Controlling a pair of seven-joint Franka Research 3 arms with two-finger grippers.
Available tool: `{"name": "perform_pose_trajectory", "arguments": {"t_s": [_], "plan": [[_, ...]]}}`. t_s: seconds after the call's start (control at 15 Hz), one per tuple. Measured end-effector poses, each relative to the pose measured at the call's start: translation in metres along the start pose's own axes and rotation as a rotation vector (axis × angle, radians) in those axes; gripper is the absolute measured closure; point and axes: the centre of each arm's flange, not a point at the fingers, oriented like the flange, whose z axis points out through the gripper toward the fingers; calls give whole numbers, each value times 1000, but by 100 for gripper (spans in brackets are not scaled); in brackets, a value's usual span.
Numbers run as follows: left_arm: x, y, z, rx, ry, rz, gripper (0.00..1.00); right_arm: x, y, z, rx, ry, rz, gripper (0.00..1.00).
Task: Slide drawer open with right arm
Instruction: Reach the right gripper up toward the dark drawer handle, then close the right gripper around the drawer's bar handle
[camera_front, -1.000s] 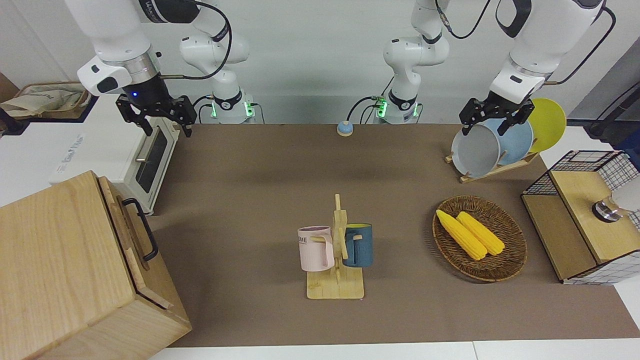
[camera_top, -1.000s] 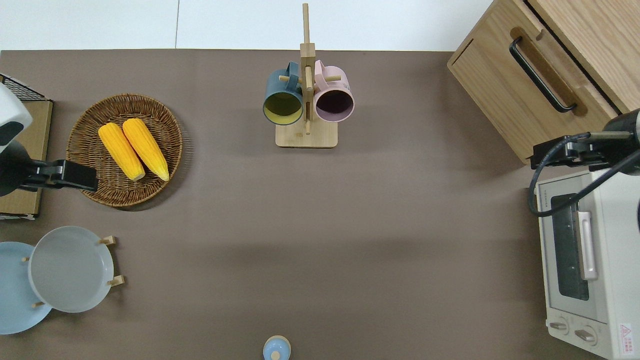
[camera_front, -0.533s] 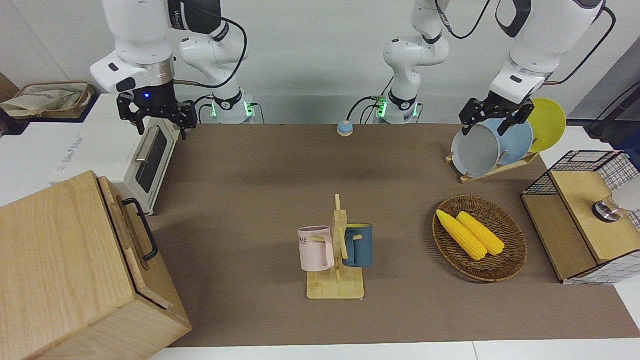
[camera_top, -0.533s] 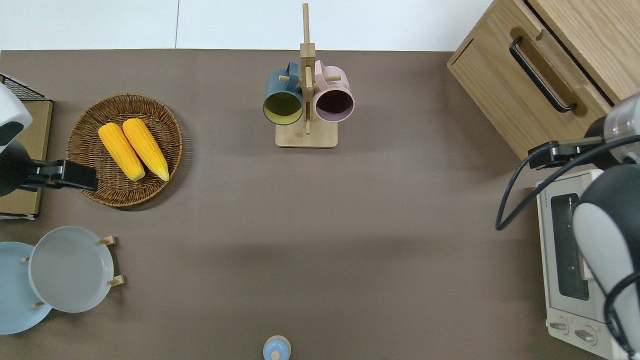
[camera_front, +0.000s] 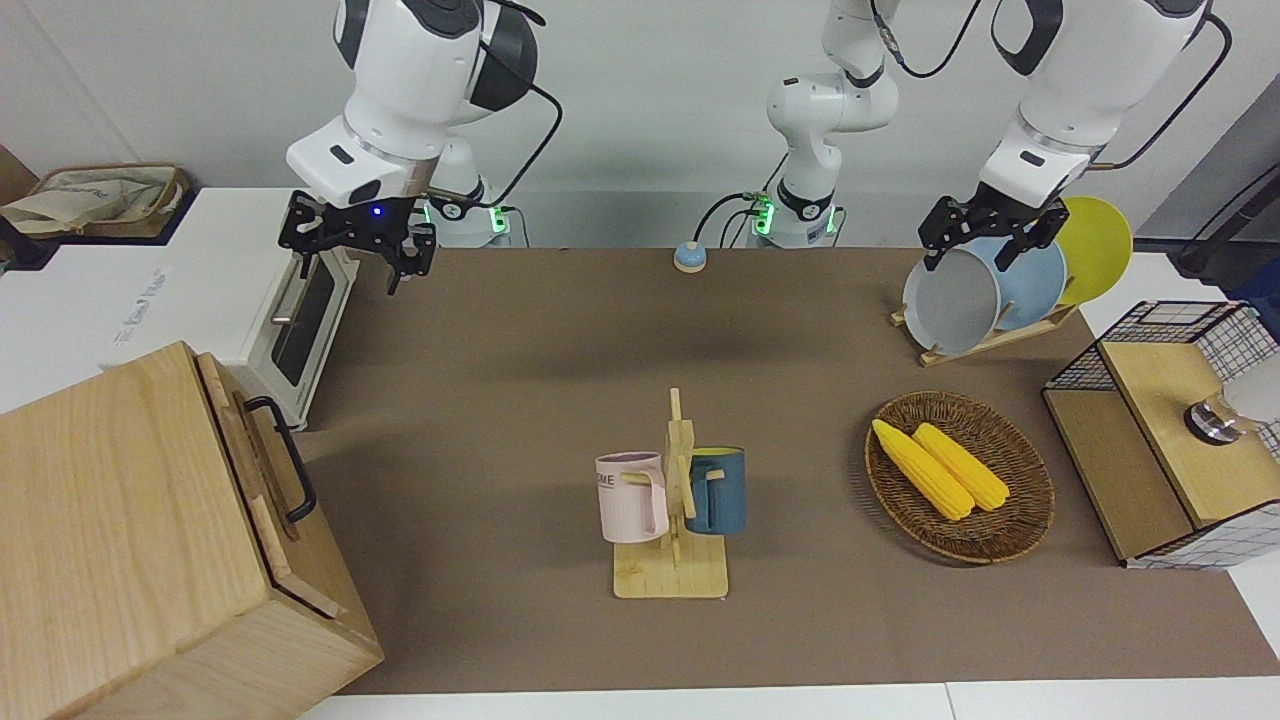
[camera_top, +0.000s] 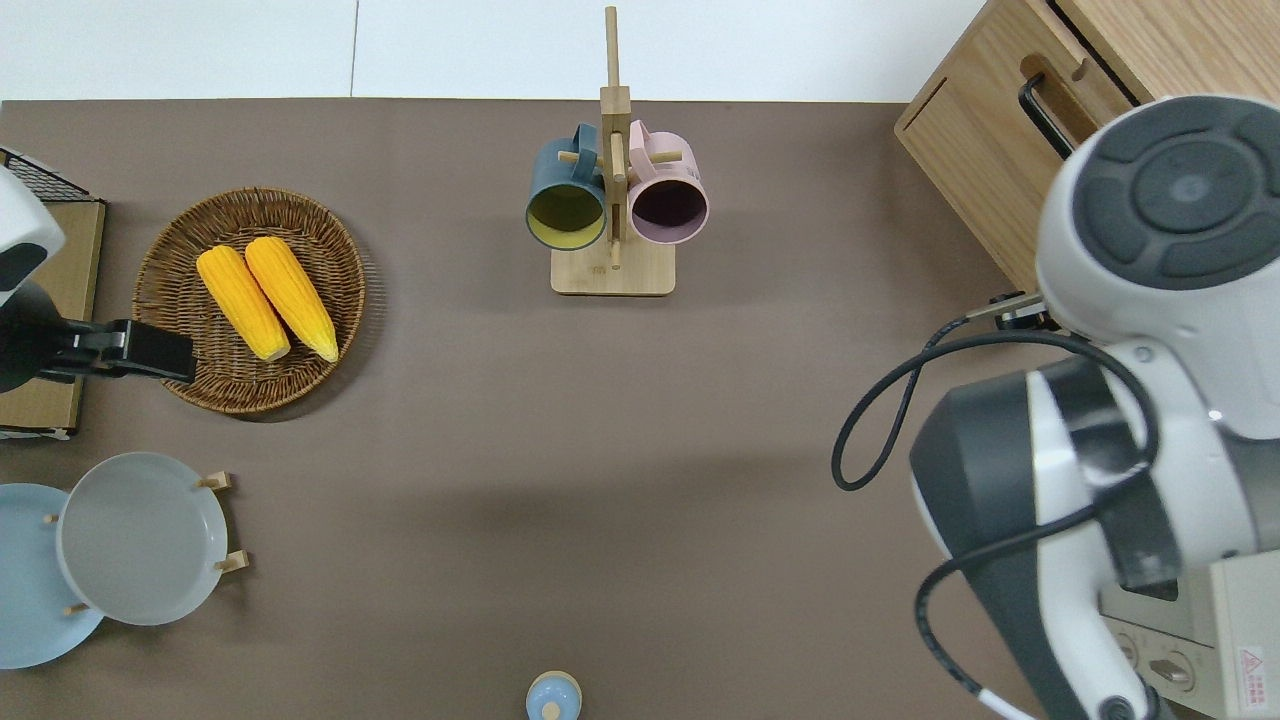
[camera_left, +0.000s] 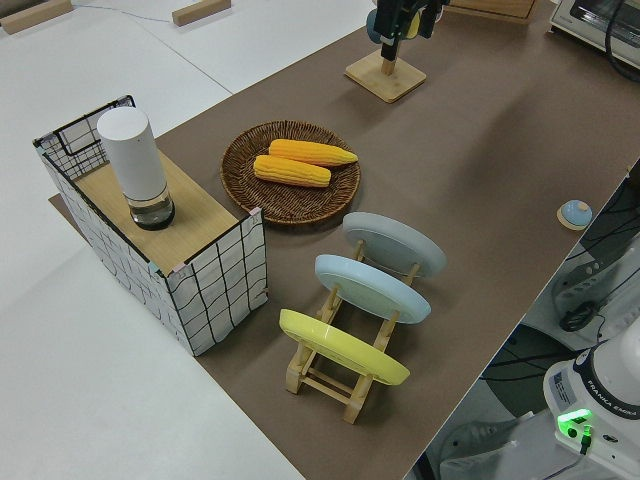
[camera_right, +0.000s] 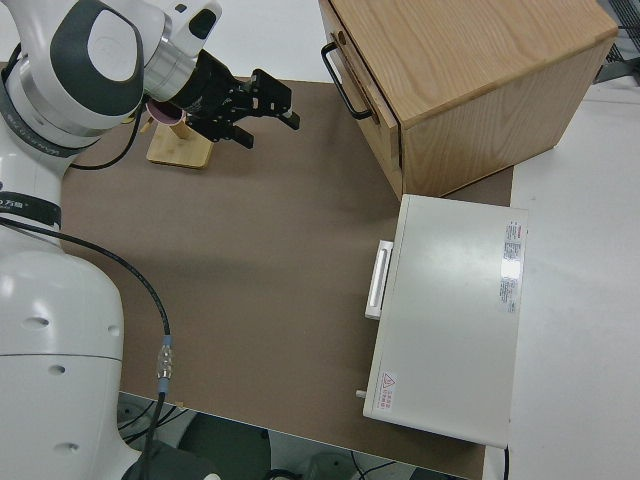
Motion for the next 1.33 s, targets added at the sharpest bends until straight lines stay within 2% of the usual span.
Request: {"name": "perform_pose_trajectory", "arguments": {"t_s": [0.27,0.4,0.67,0.87,1.0,1.13,1.33], "plan": [[0,0,0,0,0,0,0,22,-38,7,-215,30,-87,2],[0,0,0,0,0,0,0,36,-56,13,-323,58,-131,2],[0,0,0,0,0,0,0,61,-73,34,-504,122,-204,2],[0,0,0,0,0,0,0,79,-98,67,-655,175,-254,2],[0,0,0,0,0,0,0,88,-113,91,-736,187,-262,2],[0,0,0,0,0,0,0,90,-120,118,-826,213,-249,2],[0,0,0,0,0,0,0,89,-122,148,-892,250,-234,2]]}}
